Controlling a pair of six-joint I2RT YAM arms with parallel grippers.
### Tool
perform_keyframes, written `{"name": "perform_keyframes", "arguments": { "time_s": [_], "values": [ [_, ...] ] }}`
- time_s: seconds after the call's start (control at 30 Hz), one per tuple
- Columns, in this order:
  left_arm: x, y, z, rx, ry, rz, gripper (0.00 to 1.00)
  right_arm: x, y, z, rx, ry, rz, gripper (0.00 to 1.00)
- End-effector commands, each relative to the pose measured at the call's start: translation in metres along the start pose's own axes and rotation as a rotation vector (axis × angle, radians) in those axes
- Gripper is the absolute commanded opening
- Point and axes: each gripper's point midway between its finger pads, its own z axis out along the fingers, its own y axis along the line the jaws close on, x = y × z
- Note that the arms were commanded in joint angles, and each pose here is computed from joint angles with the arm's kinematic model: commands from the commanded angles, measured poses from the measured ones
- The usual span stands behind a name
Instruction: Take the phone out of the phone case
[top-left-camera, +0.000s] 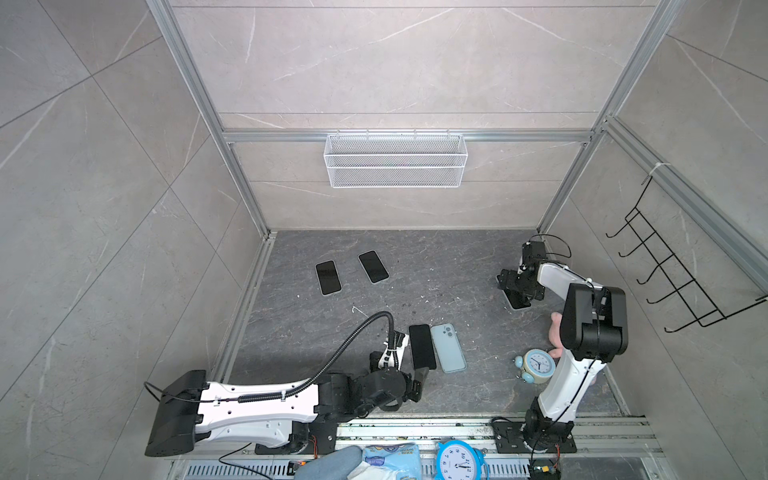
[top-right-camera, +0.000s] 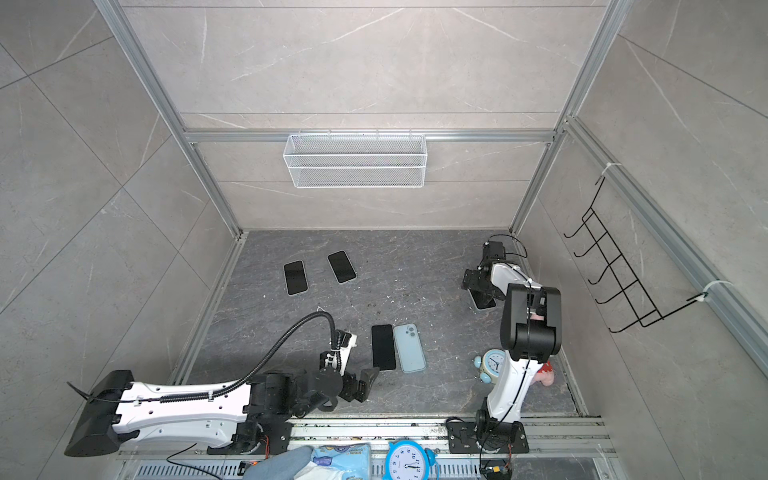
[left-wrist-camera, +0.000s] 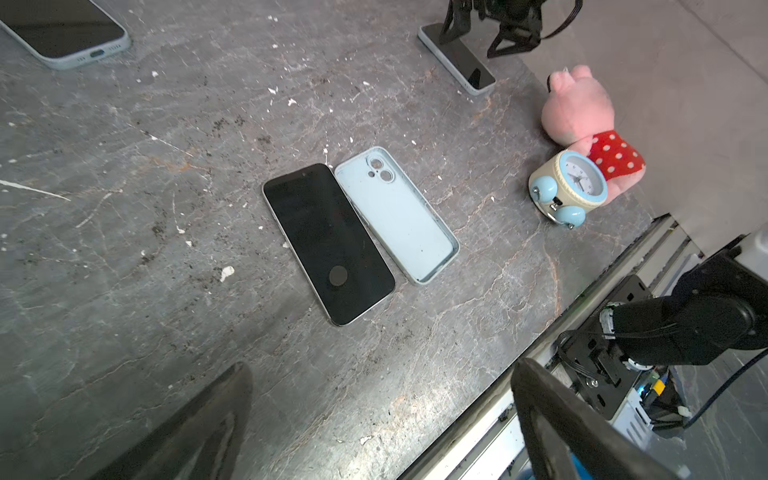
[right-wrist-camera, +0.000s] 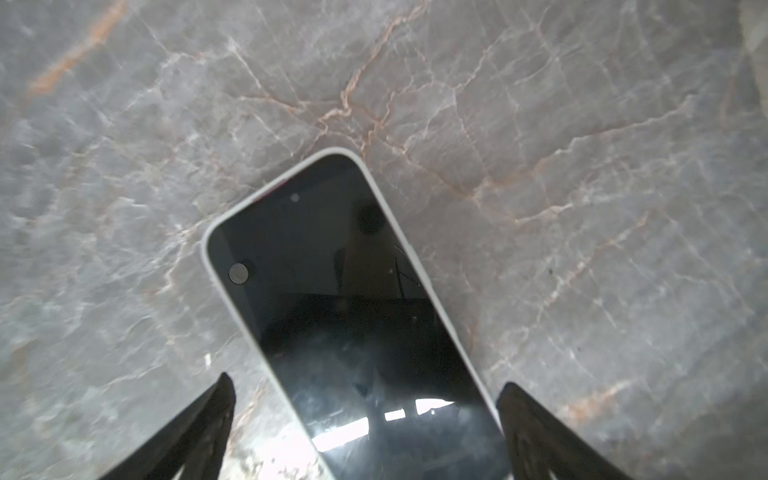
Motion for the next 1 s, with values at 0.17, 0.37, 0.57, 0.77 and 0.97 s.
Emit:
{"name": "perform_keyframes", "arguments": {
  "time_s": [0.17,0.37,0.57,0.77,0.97],
  "values": [
    [-0.039,0.013,-0.039,-0.021,-0.145,0.13,1.0,0.008,0.0,0.016,-0.02,0.067,-0.062,1.0],
    [-0.076,0.023,-0.062,-0.09,-0.285,0.181,1.0,0.013,0.007,0.014,-0.064,0.06,-0.071,0.99],
    [-0.103,0.037,-0.082,-0.191,-0.358,0.161,1.0,0.018,0.012,0.008,-0.099,0.054,-0.07,0.99],
    [-0.11,0.045,-0.098,-0.174,-0.398,0.11,1.0,0.023,0.018,0.002,-0.131,0.055,-0.071,0.99],
    [-0.107,0.049,-0.099,-0.173,-0.388,0.099,0.99,0.033,0.024,-0.003,-0.085,0.088,-0.101,0.97]
  ]
}}
